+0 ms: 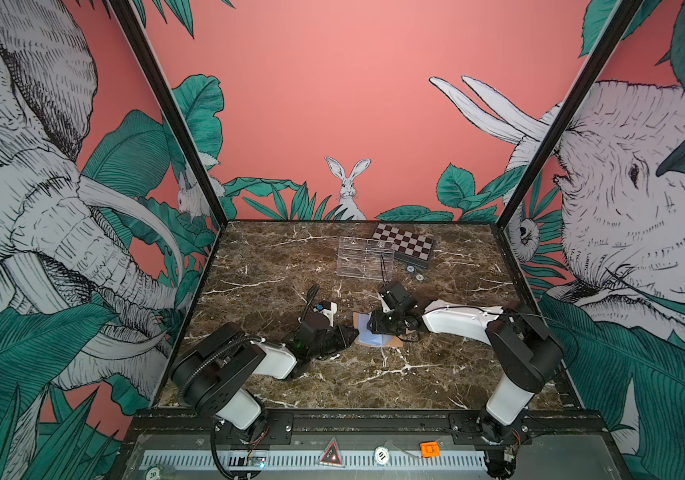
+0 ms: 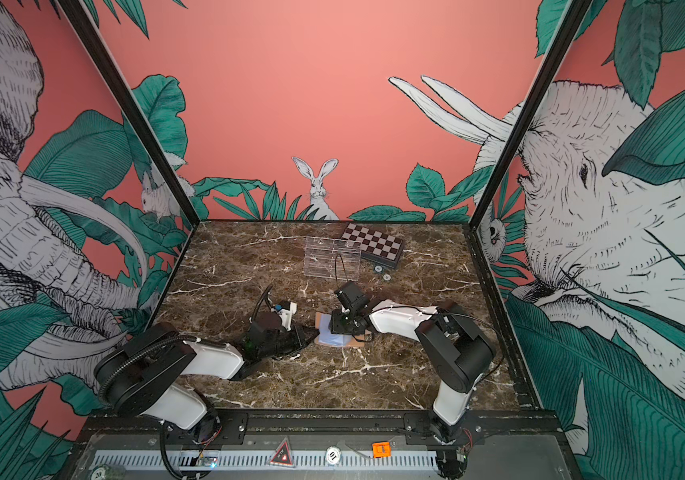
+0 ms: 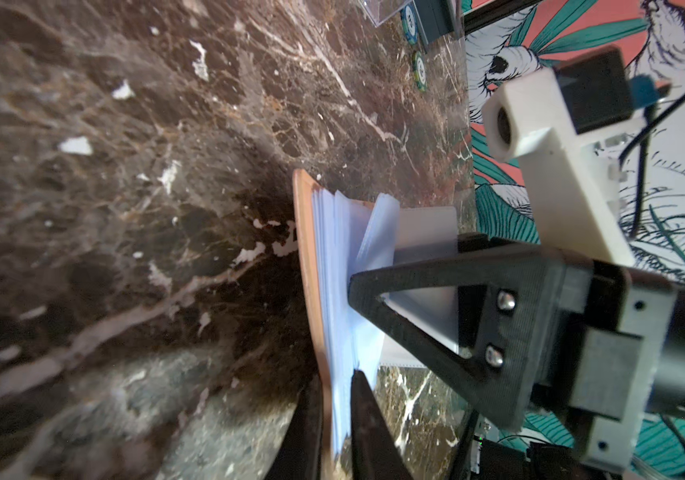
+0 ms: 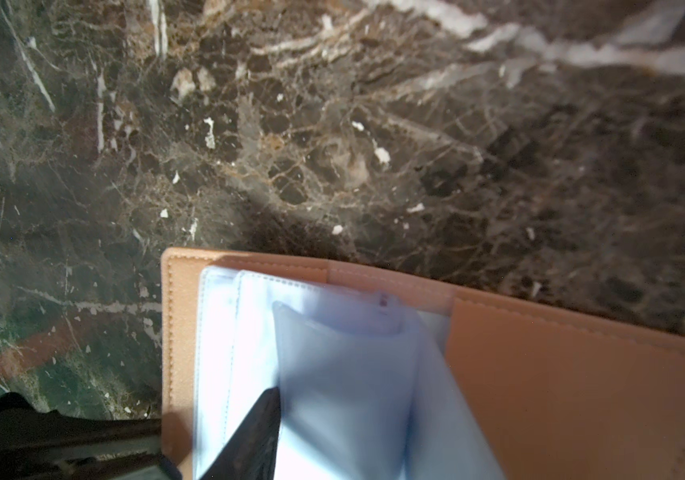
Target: Take the credit cards out of the card holder
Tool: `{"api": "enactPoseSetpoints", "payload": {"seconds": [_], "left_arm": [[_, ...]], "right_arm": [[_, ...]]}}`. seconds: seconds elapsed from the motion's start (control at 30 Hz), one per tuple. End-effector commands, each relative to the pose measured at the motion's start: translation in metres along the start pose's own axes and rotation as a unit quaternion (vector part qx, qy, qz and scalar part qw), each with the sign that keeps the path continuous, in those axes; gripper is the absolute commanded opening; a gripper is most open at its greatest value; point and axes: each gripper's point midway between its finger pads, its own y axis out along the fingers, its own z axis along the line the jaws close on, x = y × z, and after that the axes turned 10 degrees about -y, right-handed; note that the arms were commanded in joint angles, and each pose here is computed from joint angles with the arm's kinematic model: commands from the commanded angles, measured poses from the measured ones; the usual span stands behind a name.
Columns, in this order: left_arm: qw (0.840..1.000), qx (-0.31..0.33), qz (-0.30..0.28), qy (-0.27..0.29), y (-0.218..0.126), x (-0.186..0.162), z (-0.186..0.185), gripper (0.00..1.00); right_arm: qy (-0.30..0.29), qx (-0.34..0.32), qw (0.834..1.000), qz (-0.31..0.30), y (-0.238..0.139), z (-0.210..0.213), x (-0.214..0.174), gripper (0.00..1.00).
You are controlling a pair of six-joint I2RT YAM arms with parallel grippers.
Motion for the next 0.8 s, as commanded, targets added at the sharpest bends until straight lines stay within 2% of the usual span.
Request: {"api": "enactPoseSetpoints", "payload": {"seconds": [0.0,0.3,0.43,0.6,0.77], "left_arm": [[1.0,-0.013,-0.013,0.002,-0.003,0.004,-0.006,0.07],[1.0,-0.009,-0.012,0.003,-0.004,0.004,-0.005,0.0],[1.0,-0.013,-0.008,0.004,-0.003,0.003,-0.007,0.0],[1.0,-0.013,-0.009,0.007,-0.004,0.003,-0.008,0.0],[1.0,-0.017,-0.011,0.014,-0.006,0.004,-0.011,0.0]], "right_arm": [[0.004,-0.028,0.998,0.052,0.013,-0.019,-0.033,0.45],[0.003,-0.027,0.998,0.052,0.013,-0.019,-0.033,0.44],[0.005,-0.029,0.998,0.048,0.011,-0.02,-0.031,0.44],[0.006,-0.078,0.996,0.033,-0.004,-0.036,-0.027,0.45],[0.008,-0.119,0.993,0.006,-0.022,-0.049,-0.019,0.52]]}}
